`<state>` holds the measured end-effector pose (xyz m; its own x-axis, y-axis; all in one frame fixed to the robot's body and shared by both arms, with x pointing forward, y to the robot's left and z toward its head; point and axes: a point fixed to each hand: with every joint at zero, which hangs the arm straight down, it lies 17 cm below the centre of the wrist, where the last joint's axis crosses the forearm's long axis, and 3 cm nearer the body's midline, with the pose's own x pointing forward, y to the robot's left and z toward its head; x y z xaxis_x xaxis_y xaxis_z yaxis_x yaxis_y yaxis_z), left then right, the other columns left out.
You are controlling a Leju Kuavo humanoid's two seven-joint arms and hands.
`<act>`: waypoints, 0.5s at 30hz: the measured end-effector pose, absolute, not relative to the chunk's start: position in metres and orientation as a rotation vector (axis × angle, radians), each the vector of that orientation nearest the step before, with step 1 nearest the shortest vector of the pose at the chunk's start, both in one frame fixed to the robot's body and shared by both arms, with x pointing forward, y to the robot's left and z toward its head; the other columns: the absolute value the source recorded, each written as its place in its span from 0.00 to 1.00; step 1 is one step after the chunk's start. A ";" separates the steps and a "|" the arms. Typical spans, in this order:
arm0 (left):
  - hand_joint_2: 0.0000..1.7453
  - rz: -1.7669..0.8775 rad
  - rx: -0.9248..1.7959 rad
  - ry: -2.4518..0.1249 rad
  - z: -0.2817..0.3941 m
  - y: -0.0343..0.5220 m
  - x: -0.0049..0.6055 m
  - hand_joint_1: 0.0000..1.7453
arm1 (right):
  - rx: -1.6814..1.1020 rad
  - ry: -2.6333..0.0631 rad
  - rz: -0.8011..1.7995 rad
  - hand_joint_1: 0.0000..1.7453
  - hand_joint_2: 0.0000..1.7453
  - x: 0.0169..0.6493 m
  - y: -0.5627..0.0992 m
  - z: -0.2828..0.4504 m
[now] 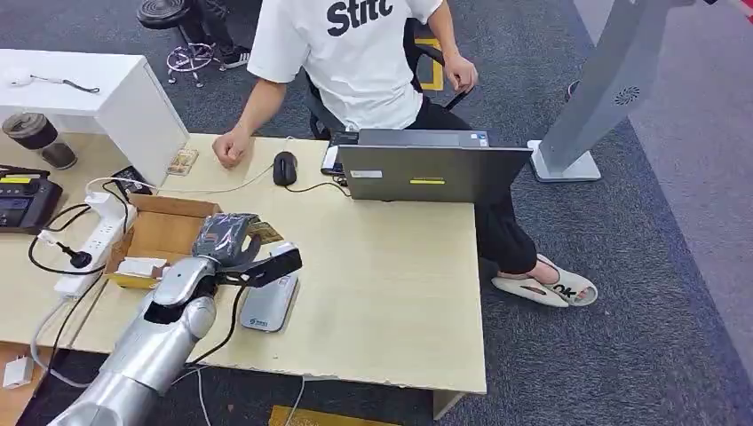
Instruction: Pass the card to the sensor for recognition and then transmit it.
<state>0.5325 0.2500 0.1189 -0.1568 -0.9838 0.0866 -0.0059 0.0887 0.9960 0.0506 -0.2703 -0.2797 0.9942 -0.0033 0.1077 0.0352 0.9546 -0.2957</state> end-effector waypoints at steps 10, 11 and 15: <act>1.00 -1.264 1.075 -1.365 0.116 0.251 0.532 1.00 | -0.302 -0.106 -0.020 0.00 1.00 0.050 -0.270 -0.280; 1.00 -1.265 1.075 -1.364 0.115 0.251 0.532 1.00 | -0.302 -0.106 -0.020 0.00 1.00 0.050 -0.270 -0.280; 1.00 -1.301 1.036 -1.339 0.104 0.247 0.530 1.00 | -0.300 -0.104 -0.022 0.00 1.00 0.049 -0.269 -0.280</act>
